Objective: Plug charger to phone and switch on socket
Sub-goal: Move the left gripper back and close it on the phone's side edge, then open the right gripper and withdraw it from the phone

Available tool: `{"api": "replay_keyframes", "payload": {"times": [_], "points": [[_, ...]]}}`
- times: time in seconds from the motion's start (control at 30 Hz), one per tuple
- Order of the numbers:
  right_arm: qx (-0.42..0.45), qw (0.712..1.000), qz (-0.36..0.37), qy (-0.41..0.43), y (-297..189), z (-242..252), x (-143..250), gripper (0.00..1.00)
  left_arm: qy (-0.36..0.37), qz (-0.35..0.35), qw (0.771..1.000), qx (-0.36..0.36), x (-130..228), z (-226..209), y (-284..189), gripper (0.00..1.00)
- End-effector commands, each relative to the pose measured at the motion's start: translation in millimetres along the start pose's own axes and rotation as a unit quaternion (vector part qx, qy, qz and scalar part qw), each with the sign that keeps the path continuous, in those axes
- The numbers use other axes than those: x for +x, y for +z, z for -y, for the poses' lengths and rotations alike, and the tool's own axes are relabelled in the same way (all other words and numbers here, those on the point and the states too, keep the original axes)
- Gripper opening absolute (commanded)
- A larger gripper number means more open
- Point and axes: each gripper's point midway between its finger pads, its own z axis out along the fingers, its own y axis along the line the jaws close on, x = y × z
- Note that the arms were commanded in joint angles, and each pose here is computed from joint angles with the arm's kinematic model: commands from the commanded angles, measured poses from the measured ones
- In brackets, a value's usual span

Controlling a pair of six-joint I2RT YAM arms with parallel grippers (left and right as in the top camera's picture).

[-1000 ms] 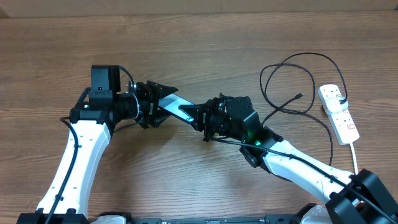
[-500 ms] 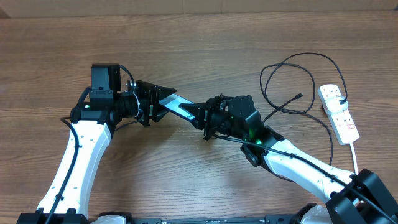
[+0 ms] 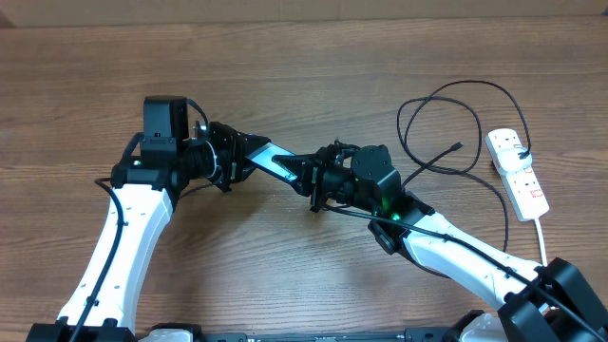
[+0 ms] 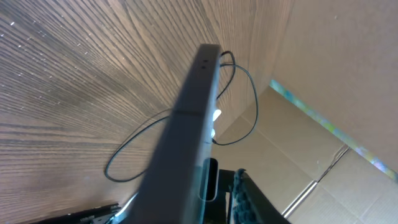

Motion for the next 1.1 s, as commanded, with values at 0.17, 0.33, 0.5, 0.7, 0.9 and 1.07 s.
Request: {"api": "replay_keyframes", "payload": {"times": [0.17,0.33,0.5,0.7,0.9,1.07], "points": [[0.001,0.998,-0.033,0.058,0,-5,18,0.04,0.006,0.005,1.000,0.005,4,5,-1,0.10],[0.002,0.998,-0.034,0.058,0,-5,18,0.05,0.006,0.005,1.000,0.005,3,5,-1,0.05],[0.006,0.998,-0.040,0.047,0,-3,20,0.25,0.008,0.017,1.000,0.005,-1,5,-1,0.05],[0.023,0.999,-0.037,0.017,0,6,18,0.47,0.052,0.076,0.996,-0.009,-21,2,-3,0.04],[0.042,0.957,0.063,-0.278,-2,13,-24,0.78,0.126,0.139,0.981,-0.054,-45,-12,-8,0.04],[0.116,0.890,0.169,-0.407,-19,24,-76,0.96,0.169,0.105,0.976,-0.086,-40,-30,-10,0.04]]}}
